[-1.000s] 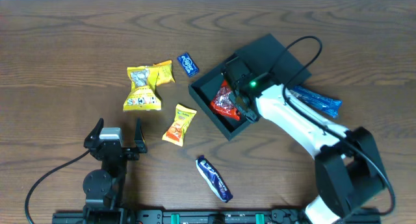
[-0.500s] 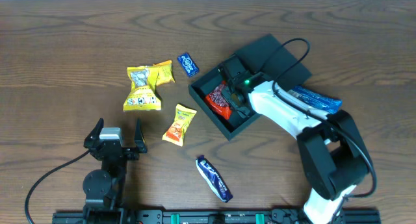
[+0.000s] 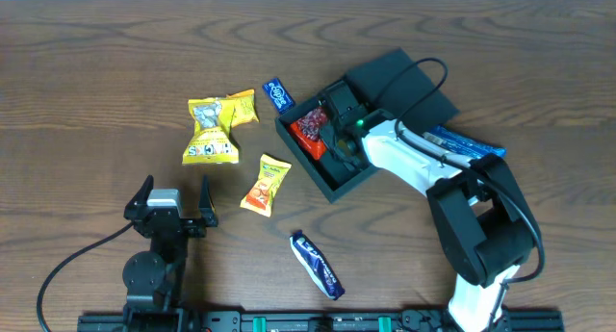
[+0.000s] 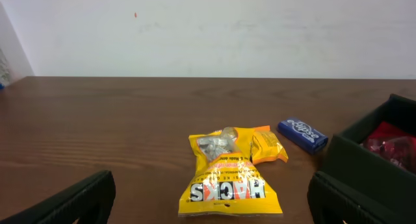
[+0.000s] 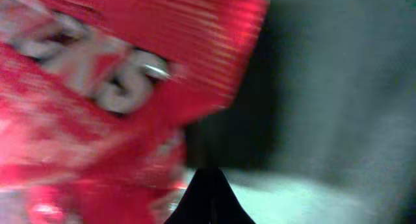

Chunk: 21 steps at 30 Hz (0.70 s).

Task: Pack container

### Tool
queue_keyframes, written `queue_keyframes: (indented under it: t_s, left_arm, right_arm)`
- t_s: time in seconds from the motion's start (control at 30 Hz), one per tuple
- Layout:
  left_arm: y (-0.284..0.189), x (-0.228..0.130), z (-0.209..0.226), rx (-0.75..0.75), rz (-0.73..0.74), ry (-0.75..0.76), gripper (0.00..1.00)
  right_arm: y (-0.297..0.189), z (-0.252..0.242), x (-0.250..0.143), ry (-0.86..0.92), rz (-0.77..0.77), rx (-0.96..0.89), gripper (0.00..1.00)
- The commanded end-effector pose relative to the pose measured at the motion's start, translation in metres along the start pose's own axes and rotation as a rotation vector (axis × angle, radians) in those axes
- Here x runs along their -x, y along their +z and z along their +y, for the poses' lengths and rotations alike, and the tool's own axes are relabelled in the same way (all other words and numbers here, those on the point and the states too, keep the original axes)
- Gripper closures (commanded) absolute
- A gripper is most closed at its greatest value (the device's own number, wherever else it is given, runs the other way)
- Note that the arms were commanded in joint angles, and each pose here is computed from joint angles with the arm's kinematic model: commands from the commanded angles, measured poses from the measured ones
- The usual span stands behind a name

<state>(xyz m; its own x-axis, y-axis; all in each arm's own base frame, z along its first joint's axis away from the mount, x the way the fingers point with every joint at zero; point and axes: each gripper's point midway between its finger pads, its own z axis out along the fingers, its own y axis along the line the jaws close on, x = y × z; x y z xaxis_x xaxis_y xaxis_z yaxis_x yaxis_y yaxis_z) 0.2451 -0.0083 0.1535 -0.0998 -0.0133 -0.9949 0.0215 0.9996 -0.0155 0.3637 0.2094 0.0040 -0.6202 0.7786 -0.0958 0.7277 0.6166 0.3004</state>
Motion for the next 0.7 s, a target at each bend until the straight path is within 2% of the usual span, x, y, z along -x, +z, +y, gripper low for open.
queue_keyframes:
  t_s: [0.0,0.17,0.2,0.23,0.27,0.3,0.33,0.4,0.43,0.67]
  left_arm:
    - [0.0,-0.019,0.003,0.015,0.063,-0.009,0.05]
    - [0.0,-0.019,0.003,0.015,0.063,-0.009,0.05]
    - [0.0,-0.019,0.003,0.015,0.063,-0.009,0.05]
    - [0.0,-0.019,0.003,0.015,0.063,-0.009,0.05]
    - [0.0,-0.019,0.003,0.015,0.063,-0.009,0.05]
    - [0.0,-0.019,0.003,0.015,0.063,-0.009,0.05]
    - [0.0,-0.019,0.003,0.015,0.063,-0.009,0.05]
    - [0.0,-0.019,0.003,0.015,0.063,-0.009,0.05]
    - [0.0,-0.019,0.003,0.015,0.063,-0.009,0.05]
    - [0.0,-0.019,0.003,0.015,0.063,-0.009,0.05]
  right_arm:
    - [-0.018,0.007,0.0,-0.061,-0.009,0.029,0.99]
    - [-0.075,0.028,0.009,-0.094,-0.074,0.152,0.99]
    - [-0.087,0.028,0.01,-0.095,-0.083,0.164,0.93]
    - [-0.1,0.025,0.009,-0.099,-0.088,0.167,0.77]
    - [-0.111,0.019,0.009,-0.103,-0.096,0.158,0.54]
    - [-0.12,0.009,0.009,-0.093,-0.104,0.131,0.42]
    - [-0.128,-0.002,0.008,-0.076,-0.107,0.103,0.35]
    - [-0.146,-0.03,0.001,-0.032,-0.095,0.028,0.04]
    - [-0.152,-0.039,-0.003,-0.019,-0.089,0.002,0.01]
    - [-0.159,-0.054,-0.028,0.023,-0.067,-0.044,0.02]
